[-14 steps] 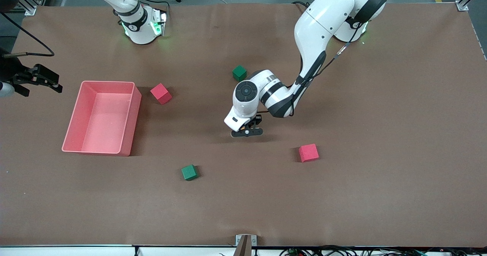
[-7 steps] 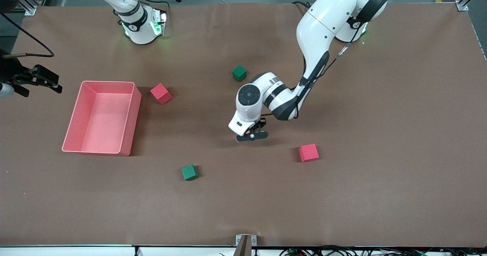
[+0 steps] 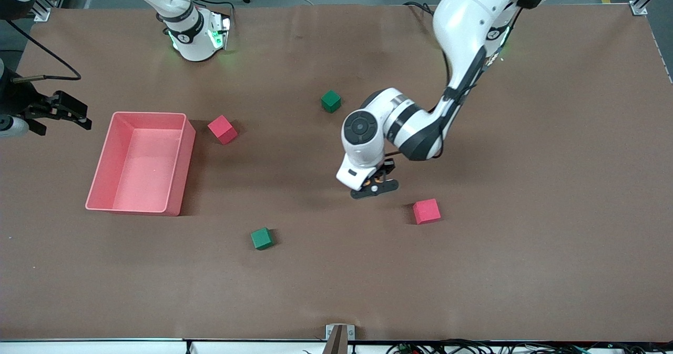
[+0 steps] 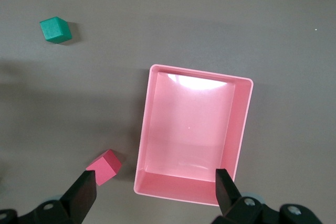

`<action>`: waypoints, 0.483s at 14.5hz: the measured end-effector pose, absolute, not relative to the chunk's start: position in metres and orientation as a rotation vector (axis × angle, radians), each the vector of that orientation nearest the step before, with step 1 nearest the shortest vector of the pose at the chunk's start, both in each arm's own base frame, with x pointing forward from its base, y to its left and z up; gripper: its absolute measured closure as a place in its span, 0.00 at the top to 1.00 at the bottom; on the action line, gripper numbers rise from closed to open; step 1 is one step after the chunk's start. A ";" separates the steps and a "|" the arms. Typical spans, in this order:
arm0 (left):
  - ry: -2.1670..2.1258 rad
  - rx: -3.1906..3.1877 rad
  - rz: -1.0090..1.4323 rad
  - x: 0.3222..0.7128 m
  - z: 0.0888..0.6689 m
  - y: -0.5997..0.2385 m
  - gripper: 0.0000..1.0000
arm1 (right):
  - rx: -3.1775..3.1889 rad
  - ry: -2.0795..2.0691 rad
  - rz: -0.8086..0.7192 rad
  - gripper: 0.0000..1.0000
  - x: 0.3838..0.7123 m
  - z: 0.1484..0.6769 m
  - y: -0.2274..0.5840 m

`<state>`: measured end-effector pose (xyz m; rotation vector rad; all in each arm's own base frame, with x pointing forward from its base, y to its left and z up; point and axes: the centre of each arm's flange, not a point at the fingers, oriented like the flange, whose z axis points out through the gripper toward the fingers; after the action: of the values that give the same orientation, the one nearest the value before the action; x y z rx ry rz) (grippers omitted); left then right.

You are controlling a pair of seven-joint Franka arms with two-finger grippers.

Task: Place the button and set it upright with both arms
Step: 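Lift the button with the left gripper and carry it aside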

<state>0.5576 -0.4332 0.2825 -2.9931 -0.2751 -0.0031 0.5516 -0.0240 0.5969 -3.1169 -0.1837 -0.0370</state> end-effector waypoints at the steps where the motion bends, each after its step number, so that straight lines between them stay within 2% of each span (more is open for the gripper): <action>1: -0.272 -2.990 -0.007 0.563 0.297 -0.412 0.35 | -3.117 -0.186 -0.035 1.00 0.552 0.596 -0.023; 7: -0.171 -2.972 0.041 0.592 0.340 -0.256 0.35 | -3.118 -0.189 -0.032 1.00 0.556 0.591 -0.022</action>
<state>0.5923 -0.2562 0.3404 -2.9718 -0.1711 0.0412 0.5559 -0.0219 0.5909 -3.1182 -0.1886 -0.0324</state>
